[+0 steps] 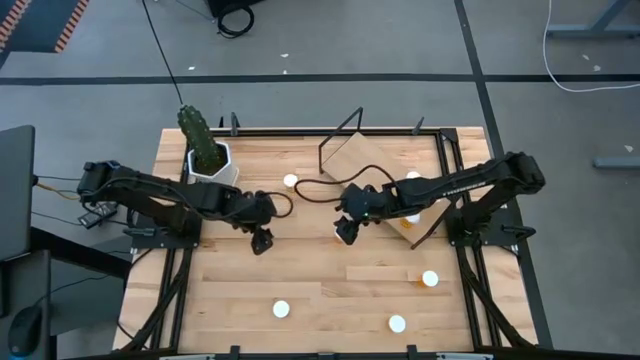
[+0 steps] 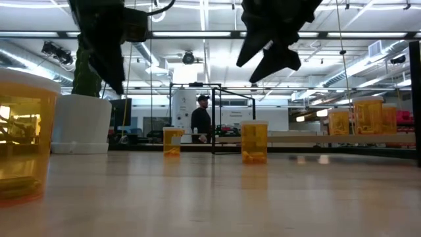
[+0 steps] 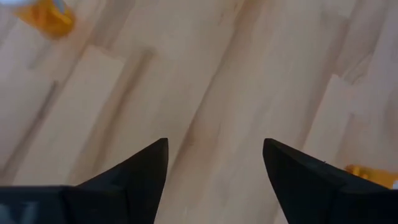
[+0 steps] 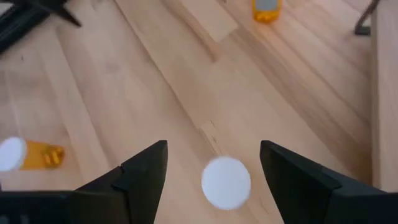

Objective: Pick and place medicine bottles onto shelf by color
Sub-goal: Put the orange pill bottle on the shelf aligned with the middle right orange pill bottle

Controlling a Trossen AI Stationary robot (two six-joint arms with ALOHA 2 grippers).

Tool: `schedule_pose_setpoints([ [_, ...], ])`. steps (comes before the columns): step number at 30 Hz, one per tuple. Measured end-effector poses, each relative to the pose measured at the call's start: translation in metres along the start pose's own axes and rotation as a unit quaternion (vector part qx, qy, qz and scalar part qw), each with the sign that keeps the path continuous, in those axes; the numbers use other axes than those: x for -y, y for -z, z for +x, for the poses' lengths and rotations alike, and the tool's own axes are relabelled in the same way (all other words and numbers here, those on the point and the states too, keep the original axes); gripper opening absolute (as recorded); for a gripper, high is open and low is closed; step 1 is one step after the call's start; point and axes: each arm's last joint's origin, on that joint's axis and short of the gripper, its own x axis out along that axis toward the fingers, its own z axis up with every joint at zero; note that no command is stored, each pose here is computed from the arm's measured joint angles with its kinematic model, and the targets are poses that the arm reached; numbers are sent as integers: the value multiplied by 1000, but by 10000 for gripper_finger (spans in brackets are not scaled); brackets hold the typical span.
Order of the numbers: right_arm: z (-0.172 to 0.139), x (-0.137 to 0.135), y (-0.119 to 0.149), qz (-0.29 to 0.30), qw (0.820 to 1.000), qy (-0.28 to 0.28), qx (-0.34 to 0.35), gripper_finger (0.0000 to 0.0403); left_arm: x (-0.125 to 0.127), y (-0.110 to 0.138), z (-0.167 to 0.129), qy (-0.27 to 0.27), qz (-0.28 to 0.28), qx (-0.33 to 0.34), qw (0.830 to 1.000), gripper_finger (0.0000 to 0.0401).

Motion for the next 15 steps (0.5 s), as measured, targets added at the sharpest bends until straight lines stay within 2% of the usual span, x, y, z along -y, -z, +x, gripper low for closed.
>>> schedule_pose_setpoints([
  [6, 9, 3, 1, -51, 998, 3, -21, 266, 7, 5, 1, 7, 9, 7, 1000, 254],
  [15, 38, 3, 12, -98, 993, 14, -65, 299, 7, 4, 1, 5, -9, 12, 1000, 243],
])
